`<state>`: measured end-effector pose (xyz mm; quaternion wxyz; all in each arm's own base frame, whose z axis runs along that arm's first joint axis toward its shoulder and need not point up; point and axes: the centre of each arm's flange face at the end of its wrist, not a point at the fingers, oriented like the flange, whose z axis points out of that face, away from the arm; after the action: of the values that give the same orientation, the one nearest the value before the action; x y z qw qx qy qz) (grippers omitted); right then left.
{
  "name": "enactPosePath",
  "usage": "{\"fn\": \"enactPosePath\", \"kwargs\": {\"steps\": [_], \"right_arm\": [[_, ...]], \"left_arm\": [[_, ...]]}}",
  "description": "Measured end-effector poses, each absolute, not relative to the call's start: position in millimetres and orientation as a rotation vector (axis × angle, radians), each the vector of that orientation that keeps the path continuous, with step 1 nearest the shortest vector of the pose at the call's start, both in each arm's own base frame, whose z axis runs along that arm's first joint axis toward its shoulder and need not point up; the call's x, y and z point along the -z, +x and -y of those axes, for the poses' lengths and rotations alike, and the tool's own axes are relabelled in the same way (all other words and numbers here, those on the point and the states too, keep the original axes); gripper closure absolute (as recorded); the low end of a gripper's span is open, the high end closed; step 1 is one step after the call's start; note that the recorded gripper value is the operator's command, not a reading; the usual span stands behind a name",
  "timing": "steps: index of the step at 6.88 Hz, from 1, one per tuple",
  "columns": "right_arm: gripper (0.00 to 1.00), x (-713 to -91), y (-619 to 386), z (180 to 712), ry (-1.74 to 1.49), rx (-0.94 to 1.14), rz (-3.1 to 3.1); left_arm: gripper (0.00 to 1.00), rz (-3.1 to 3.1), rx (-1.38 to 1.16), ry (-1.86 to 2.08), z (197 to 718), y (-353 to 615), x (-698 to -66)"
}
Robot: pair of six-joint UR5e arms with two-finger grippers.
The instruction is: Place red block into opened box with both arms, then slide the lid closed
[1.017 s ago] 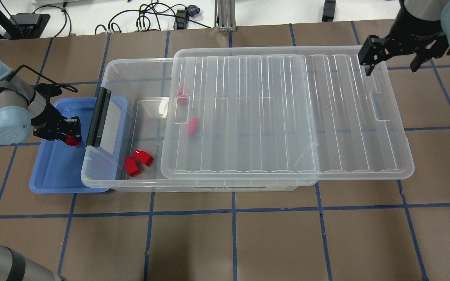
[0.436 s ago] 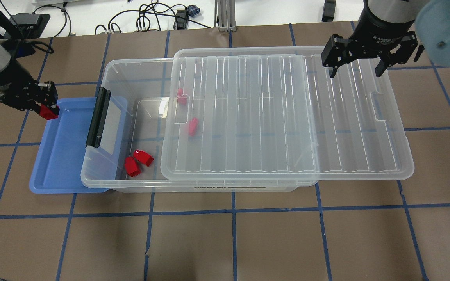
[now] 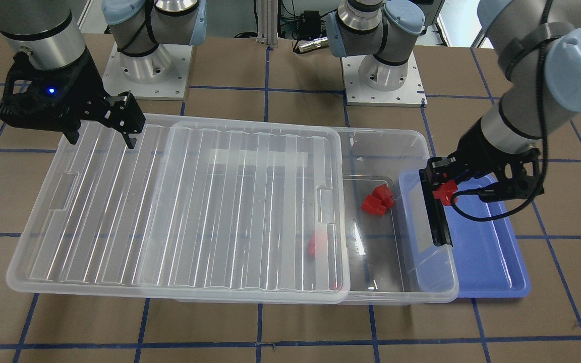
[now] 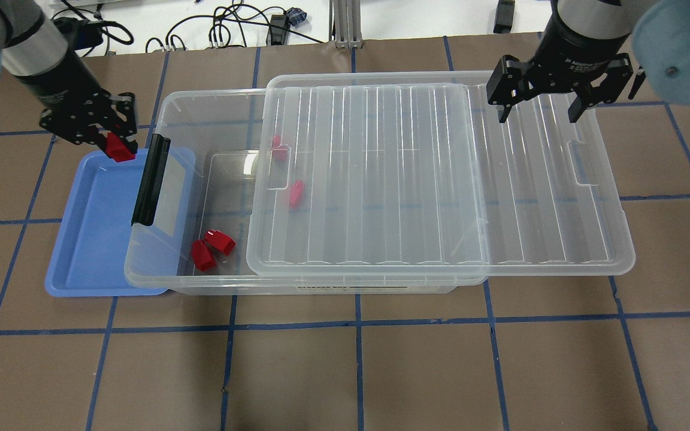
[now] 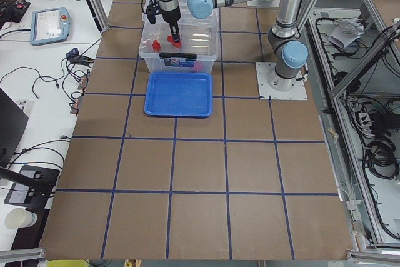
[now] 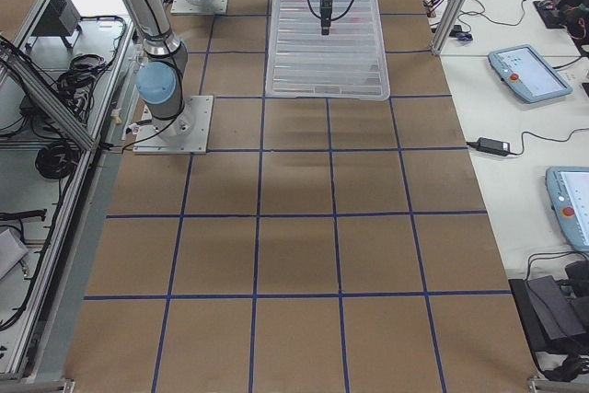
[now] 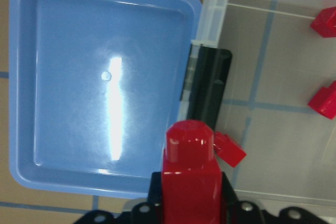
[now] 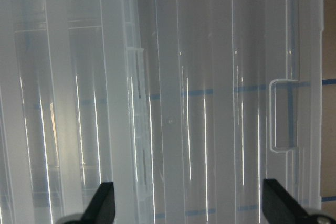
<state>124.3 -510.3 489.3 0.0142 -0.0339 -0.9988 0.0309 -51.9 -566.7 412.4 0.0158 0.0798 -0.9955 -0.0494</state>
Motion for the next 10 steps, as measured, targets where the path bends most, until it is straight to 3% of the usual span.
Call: {"fn": "enactPosePath", "kwargs": {"steps": [4,10], "right_arm": [[0.0,-487,125,508,-0.099,-0.088,3.112],[0.0,-487,125,509,-0.092,-0.096,3.112]], "left_arm": [[1.0,2.994,0.1,0.209,569,-97,-316],[1.0,3.04,0.088,0.102,580,-100,-261]]}}
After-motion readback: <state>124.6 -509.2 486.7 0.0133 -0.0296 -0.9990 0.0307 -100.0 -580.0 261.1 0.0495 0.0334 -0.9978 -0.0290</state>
